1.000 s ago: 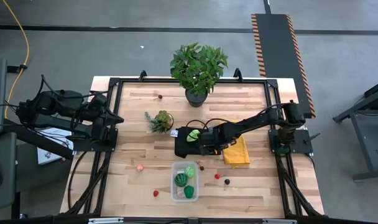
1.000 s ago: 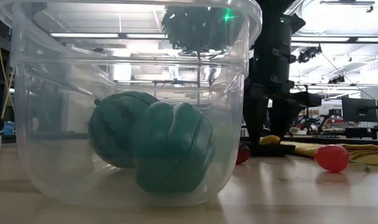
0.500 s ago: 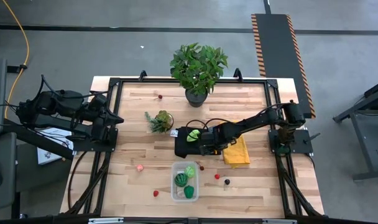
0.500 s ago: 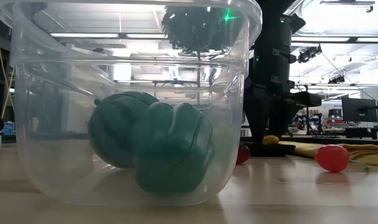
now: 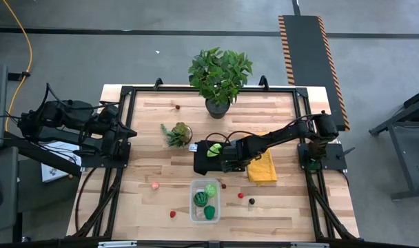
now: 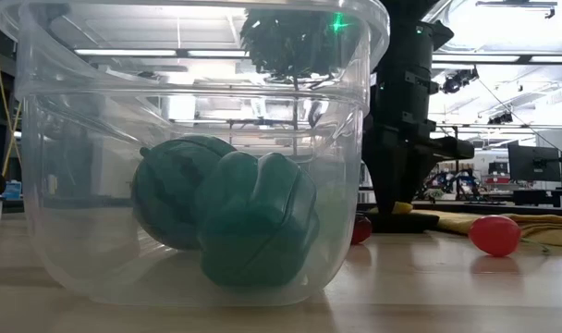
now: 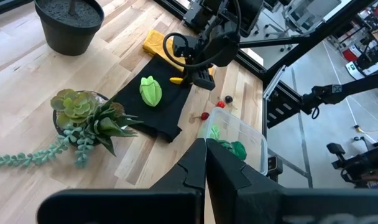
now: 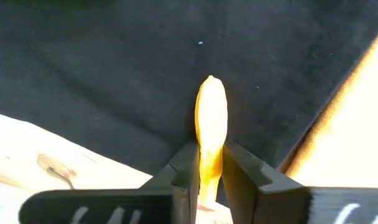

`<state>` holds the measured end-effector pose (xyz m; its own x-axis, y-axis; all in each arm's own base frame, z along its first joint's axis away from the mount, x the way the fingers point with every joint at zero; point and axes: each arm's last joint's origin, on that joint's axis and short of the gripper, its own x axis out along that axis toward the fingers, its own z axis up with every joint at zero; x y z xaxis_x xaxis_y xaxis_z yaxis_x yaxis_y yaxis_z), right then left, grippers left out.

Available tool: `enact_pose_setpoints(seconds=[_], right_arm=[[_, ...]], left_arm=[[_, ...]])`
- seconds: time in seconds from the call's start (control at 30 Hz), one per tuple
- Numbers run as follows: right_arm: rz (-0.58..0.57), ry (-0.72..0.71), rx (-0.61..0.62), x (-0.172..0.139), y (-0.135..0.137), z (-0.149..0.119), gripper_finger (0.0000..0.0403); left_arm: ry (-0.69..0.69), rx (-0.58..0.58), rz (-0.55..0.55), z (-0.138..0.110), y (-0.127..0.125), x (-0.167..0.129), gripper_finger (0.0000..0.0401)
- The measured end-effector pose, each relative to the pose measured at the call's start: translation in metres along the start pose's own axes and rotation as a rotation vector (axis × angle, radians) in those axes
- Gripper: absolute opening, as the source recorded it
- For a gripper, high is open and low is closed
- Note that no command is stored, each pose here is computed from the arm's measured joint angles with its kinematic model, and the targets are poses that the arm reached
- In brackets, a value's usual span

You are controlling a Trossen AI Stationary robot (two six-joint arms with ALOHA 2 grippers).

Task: Pick and placing Produce into tupperware
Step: Put the corn into the bin

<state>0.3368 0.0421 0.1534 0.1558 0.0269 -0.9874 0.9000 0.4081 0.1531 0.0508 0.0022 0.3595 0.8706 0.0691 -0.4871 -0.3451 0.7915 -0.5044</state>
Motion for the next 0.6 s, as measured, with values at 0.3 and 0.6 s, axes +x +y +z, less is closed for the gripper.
enact_pose_setpoints(seconds=[0.3, 0.6], right_arm=[[0.017, -0.041, -0.056, -0.019, 0.012, 0.004, 0.0038], [-0.029, -0.119, -0.16, -0.062, 0.028, 0.012, 0.0037]], left_arm=[[0.0, 0.0, 0.0, 0.0, 0.0, 0.0, 0.0001], [0.0, 0.0, 0.0, 0.0, 0.0, 0.0, 0.0001]])
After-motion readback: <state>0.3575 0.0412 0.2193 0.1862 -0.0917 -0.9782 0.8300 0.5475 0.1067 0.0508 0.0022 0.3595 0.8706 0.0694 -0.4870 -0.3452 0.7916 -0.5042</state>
